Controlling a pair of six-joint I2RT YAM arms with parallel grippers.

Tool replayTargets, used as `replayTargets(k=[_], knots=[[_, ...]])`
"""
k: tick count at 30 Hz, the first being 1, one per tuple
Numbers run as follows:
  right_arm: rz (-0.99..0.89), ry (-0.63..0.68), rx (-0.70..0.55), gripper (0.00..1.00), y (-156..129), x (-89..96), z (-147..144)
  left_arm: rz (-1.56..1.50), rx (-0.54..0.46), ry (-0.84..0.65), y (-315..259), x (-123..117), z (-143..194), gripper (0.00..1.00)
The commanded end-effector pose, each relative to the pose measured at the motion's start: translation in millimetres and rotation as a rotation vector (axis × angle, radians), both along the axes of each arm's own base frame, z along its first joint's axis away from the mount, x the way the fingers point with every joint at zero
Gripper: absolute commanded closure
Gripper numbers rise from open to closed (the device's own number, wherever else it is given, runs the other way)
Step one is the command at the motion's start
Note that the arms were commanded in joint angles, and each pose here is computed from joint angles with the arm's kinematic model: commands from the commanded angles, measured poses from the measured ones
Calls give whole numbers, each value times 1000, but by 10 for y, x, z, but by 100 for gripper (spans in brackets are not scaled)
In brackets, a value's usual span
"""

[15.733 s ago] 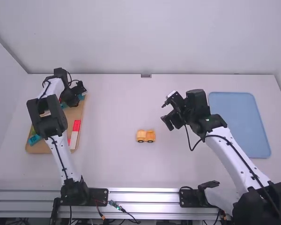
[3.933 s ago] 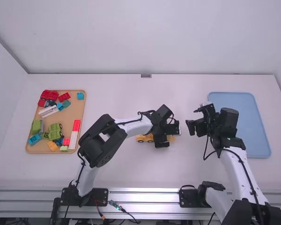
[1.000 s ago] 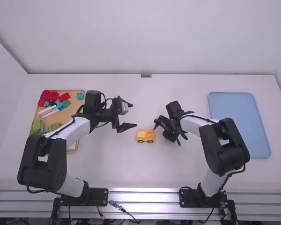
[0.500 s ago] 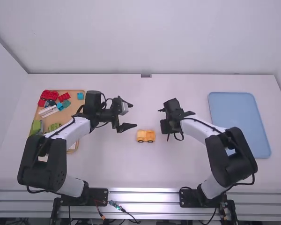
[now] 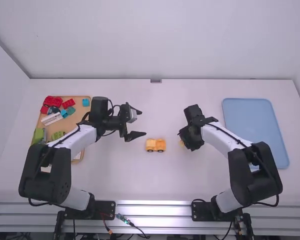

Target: Assemble lego blocks to make yellow taxi

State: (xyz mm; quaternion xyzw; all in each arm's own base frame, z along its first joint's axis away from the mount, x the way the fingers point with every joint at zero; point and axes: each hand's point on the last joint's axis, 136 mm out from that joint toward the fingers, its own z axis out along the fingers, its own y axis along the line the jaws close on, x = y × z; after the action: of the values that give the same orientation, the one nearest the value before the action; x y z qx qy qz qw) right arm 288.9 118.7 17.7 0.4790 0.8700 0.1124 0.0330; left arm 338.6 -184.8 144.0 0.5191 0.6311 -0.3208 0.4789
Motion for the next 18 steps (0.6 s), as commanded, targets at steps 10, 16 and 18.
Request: replayTargets(k=[10, 16, 18], knots=[[-419, -48, -101, 100, -81, -31, -19, -18, -22, -6, -8, -70, 68, 1], [-461, -72, -159, 100, -157, -51, -13, -18, -21, -5, -7, -71, 66, 1], [-461, -68, -166, 100, -179, -48, -30, -18, -22, -5, -8, -72, 66, 1]])
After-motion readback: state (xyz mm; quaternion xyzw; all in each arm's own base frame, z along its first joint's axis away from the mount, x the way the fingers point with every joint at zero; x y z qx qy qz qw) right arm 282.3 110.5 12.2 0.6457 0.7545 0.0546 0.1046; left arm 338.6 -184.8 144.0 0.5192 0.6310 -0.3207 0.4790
